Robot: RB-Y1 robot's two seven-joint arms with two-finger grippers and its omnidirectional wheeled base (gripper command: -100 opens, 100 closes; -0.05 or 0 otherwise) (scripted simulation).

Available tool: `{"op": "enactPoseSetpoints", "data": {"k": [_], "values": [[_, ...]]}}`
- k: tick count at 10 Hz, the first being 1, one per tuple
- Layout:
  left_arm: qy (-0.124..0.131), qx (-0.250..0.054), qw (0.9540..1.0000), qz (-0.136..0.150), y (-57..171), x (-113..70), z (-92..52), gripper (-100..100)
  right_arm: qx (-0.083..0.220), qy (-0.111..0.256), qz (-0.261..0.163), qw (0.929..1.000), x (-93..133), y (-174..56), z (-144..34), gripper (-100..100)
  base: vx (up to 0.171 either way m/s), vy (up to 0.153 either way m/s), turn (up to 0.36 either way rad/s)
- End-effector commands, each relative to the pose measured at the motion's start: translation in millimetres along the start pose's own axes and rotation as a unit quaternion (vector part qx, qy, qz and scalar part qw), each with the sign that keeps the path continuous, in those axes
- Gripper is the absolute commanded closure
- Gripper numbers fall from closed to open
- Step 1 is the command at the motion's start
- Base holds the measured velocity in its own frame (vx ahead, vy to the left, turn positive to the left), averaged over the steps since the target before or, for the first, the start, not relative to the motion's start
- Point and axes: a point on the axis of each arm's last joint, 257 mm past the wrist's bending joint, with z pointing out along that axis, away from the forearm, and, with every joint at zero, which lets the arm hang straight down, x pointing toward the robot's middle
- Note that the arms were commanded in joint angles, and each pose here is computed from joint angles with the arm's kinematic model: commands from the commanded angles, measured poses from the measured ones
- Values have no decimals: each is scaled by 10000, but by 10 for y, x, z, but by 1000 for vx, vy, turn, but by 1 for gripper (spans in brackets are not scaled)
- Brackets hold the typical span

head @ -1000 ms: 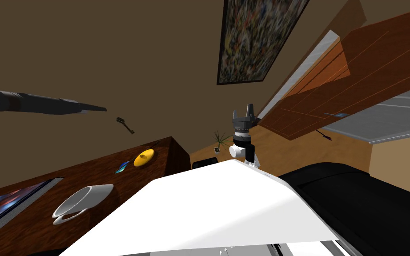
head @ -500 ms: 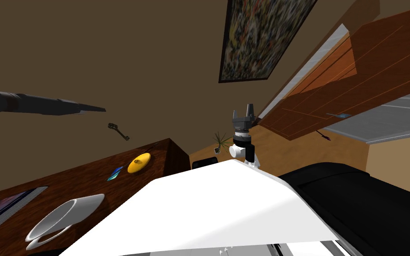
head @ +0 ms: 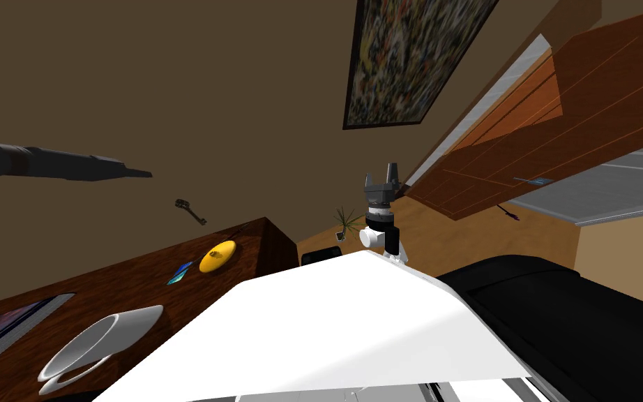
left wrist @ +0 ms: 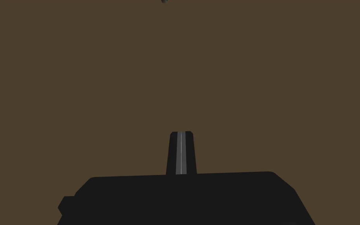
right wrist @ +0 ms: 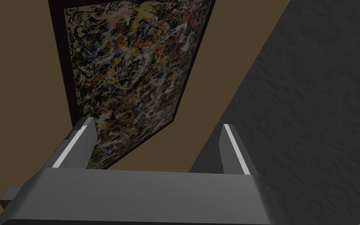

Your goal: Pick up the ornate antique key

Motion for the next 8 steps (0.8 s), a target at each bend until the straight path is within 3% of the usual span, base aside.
{"op": "enactPoseSetpoints", "data": {"k": [1,2,4,5,8], "values": [[0,0,10000,0,0,0,0,0,0,0,0,10000,0,0,0,0,0,0,0],[166,-81,9998,-63,156,265,50,-100,0,0,0,10000,0,0,0,0,-9,-41,-77],[192,-94,9997,-73,181,308,57,-100,0,0,1,10000,0,0,0,0,-12,-46,-23],[339,-164,9992,-133,314,553,89,-100,0,0,0,10000,0,0,0,0,-15,-42,-58],[628,-282,9973,-246,539,1035,129,-100,0,0,1,10000,0,0,0,0,-16,-66,-67]]}}
